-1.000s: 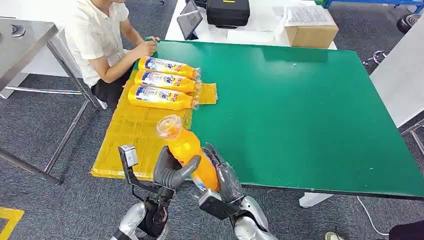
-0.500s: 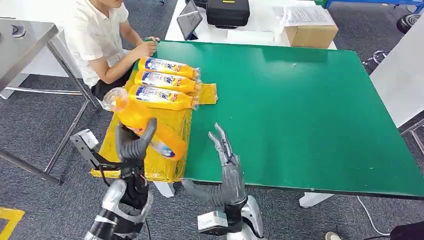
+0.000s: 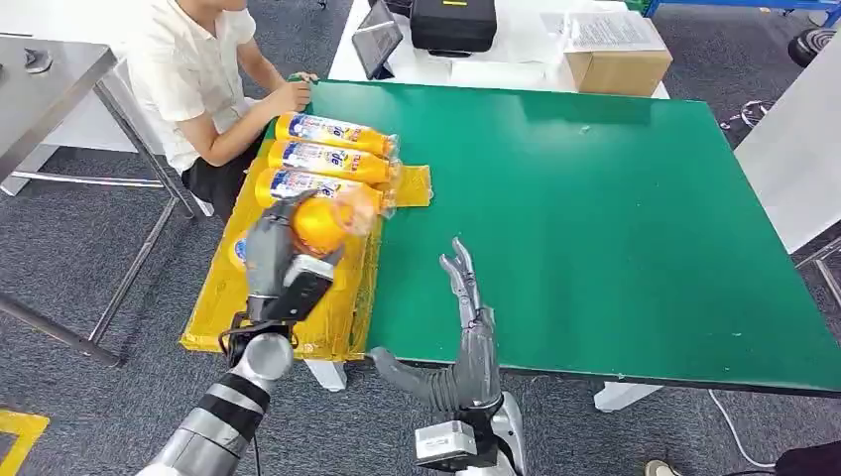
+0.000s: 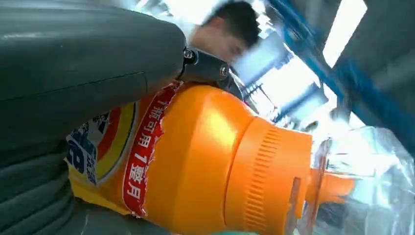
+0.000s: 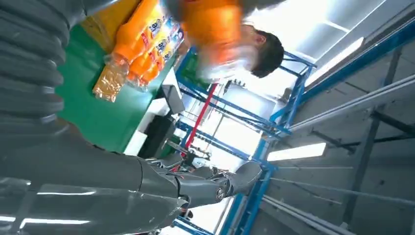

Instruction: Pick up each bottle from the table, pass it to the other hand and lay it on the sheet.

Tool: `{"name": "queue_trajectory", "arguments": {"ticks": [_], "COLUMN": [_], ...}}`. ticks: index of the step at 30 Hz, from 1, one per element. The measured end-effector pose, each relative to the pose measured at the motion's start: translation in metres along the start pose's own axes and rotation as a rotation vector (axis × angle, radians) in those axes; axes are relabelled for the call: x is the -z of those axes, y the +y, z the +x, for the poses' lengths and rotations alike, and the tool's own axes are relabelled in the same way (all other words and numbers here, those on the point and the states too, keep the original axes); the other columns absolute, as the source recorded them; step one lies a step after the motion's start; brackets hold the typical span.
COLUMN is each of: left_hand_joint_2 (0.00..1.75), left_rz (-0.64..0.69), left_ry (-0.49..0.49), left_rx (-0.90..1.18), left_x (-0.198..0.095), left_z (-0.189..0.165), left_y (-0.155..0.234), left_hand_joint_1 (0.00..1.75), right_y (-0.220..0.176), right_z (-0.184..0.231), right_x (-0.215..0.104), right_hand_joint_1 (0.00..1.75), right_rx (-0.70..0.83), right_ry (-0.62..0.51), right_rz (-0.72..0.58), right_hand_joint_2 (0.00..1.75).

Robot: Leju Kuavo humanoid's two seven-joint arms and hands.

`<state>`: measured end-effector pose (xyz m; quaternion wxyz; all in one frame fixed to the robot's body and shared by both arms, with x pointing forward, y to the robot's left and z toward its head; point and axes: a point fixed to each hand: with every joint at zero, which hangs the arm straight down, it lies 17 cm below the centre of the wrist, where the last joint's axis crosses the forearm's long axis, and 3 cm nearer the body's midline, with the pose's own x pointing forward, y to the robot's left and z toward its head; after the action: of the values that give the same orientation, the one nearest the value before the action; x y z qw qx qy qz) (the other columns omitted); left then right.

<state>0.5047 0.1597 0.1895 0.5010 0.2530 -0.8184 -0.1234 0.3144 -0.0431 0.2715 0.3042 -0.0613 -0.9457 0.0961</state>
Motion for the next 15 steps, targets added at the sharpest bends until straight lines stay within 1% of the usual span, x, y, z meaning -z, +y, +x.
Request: {"name": "queue_trajectory", "arguments": {"ticks": [3,6,10,11,14,15], "left_hand_joint_2": [1.75,1.75,1.75,1.75,1.75,1.75], "left_rz": [-0.260,-0.416,-0.501,-0.523,-0.600,-0.614], "left_ry": [0.023,0.046,0.047,0.047,0.068,0.071], "left_rx": [0.163,0.256,0.336,0.351,0.332,0.320], "left_x": [-0.016,-0.029,-0.031,-0.031,-0.037,-0.039], "left_z": [-0.025,-0.044,-0.056,-0.058,-0.064,-0.064], "left_y": [-0.055,-0.084,-0.096,-0.099,-0.109,-0.111], "left_hand_joint_1": [1.75,1.75,1.75,1.71,1.71,1.68], "right_y": [-0.003,-0.004,-0.003,-0.003,-0.001,-0.001], "right_z": [-0.006,-0.009,-0.010,-0.011,-0.012,-0.013], "right_x": [0.002,0.005,0.007,0.007,0.007,0.007], "right_hand_joint_1": [0.00,0.00,0.00,0.00,0.00,0.00], "right_rx": [0.018,0.026,0.031,0.033,0.047,0.050], "right_ry": [0.016,0.019,0.014,0.015,0.023,0.025], "right_rz": [-0.010,-0.011,-0.006,-0.006,-0.001,-0.002], "right_hand_joint_2": [1.75,1.75,1.75,1.75,1.75,1.75]}}
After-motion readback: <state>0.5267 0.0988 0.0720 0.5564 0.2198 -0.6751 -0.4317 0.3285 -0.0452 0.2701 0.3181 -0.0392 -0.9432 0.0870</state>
